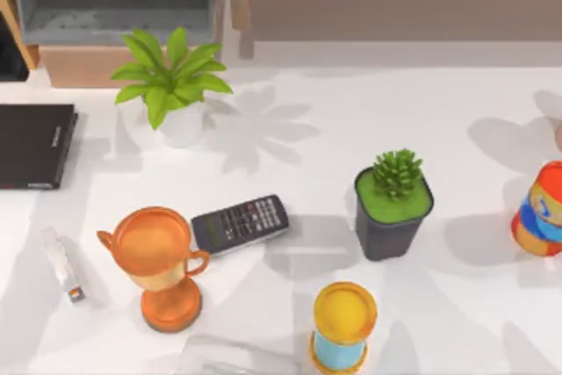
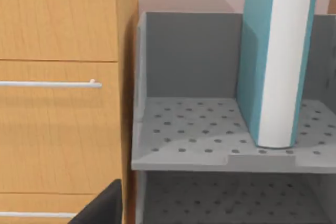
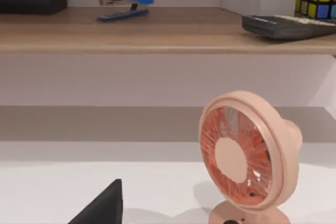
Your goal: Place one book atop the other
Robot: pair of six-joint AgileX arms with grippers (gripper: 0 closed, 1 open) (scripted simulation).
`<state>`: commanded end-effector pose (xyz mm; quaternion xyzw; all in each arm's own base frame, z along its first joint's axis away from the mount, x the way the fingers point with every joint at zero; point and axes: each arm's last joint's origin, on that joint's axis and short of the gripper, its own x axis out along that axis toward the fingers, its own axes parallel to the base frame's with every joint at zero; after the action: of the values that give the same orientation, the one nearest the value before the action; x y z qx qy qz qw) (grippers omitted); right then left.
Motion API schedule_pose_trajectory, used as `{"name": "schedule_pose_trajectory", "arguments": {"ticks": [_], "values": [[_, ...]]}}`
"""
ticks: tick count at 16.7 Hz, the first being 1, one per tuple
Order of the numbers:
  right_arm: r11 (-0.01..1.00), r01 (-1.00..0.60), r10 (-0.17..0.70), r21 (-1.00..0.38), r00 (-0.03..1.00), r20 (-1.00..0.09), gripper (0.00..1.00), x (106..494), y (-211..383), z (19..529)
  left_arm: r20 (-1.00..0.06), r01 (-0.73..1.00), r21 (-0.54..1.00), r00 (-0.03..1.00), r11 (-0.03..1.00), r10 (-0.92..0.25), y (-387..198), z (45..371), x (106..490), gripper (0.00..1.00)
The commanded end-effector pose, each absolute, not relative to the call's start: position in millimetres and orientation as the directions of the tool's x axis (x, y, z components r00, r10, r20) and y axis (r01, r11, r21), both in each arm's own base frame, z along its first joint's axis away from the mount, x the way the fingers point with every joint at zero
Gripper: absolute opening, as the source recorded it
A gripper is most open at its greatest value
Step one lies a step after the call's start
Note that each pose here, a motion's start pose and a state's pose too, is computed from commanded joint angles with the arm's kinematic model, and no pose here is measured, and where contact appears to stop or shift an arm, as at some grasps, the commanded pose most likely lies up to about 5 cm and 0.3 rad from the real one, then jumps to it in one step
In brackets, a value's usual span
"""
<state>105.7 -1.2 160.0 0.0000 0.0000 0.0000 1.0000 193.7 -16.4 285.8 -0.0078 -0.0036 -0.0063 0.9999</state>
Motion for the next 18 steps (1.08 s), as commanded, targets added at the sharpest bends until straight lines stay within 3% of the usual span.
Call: {"name": "schedule_pose_trajectory", "arguments": {"ticks": [7, 12, 18], "values": [[1.000, 0.000, 0.000, 0.000, 1.000, 0.000, 1.00, 105.7, -1.2, 160.0, -0.033, 0.013, -0.013, 0.999, 1.000, -0.013, -41.1, 295.9, 301.8, 1.00], [1.000, 0.000, 0.000, 0.000, 1.000, 0.000, 1.00, 105.7, -1.2, 160.0, -0.043, 0.015, -0.013, 0.999, 1.000, -0.016, -70.5, 267.5, 389.2, 1.00], [1.000, 0.000, 0.000, 0.000, 1.000, 0.000, 1.00, 105.7, -1.2, 160.0, -0.005, 0.017, -0.019, 1.000, 1.000, -0.017, -91.2, 248.3, 432.5, 1.00]]}}
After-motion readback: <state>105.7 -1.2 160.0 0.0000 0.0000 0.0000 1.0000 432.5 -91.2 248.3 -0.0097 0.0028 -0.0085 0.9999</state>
